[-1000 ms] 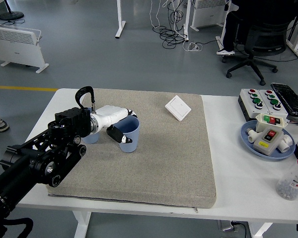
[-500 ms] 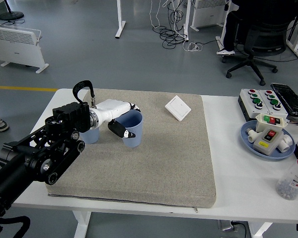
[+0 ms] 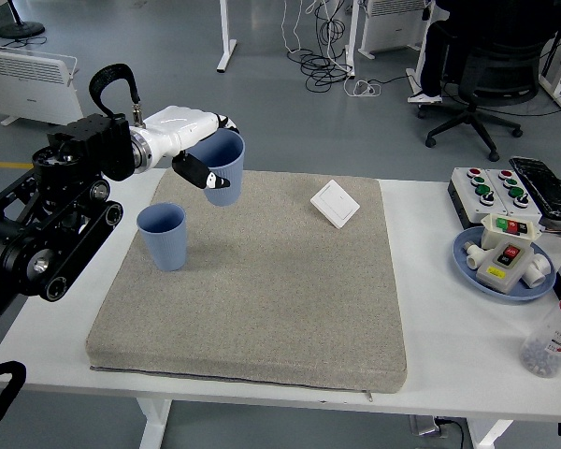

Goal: Push cup pick cup insert cup

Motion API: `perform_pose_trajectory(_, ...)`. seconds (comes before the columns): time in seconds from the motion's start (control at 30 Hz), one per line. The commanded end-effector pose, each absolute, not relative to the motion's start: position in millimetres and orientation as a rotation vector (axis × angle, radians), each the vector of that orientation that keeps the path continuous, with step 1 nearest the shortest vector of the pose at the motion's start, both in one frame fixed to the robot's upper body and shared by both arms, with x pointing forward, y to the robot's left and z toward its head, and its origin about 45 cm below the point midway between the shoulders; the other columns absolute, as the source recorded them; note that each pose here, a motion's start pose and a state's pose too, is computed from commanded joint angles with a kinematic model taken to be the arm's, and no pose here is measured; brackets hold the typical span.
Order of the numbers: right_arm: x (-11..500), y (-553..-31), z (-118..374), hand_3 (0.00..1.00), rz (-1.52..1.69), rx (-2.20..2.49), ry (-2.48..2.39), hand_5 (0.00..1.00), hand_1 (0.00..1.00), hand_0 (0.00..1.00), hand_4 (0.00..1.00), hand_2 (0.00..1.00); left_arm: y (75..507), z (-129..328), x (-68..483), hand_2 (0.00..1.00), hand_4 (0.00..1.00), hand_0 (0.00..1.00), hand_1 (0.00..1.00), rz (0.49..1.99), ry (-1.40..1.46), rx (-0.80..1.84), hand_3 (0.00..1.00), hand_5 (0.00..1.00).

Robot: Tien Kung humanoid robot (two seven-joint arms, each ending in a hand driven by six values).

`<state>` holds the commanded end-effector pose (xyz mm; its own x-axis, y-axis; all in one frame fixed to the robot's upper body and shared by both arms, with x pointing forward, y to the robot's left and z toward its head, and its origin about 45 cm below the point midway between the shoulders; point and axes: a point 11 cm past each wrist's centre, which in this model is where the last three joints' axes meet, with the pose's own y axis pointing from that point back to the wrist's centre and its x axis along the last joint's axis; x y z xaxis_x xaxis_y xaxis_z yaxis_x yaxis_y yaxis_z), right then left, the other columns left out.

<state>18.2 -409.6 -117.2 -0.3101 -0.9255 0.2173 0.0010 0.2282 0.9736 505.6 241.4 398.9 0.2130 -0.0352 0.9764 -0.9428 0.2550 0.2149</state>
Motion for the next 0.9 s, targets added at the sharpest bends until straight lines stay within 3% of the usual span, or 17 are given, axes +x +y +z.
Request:
perform_pose_trajectory(0.3,14.4,-410.1,-117.3,0.548,-1.241,0.888,-1.558,0.473,0.599,0.692,0.109,0.621,284.0,400.8,511.4,0.492,0.543,0.475,0.52,0.9,-1.1,1.225,0.481,0.002)
perform_pose_trajectory(0.9,11.1,-409.2,-117.8,0.548,-1.243,0.882,-1.553,0.471,0.598,0.692,0.109,0.621,306.5,371.3,512.2,0.497,0.529,0.486,0.528,0.893,-0.93,1.258,0.483,0.002)
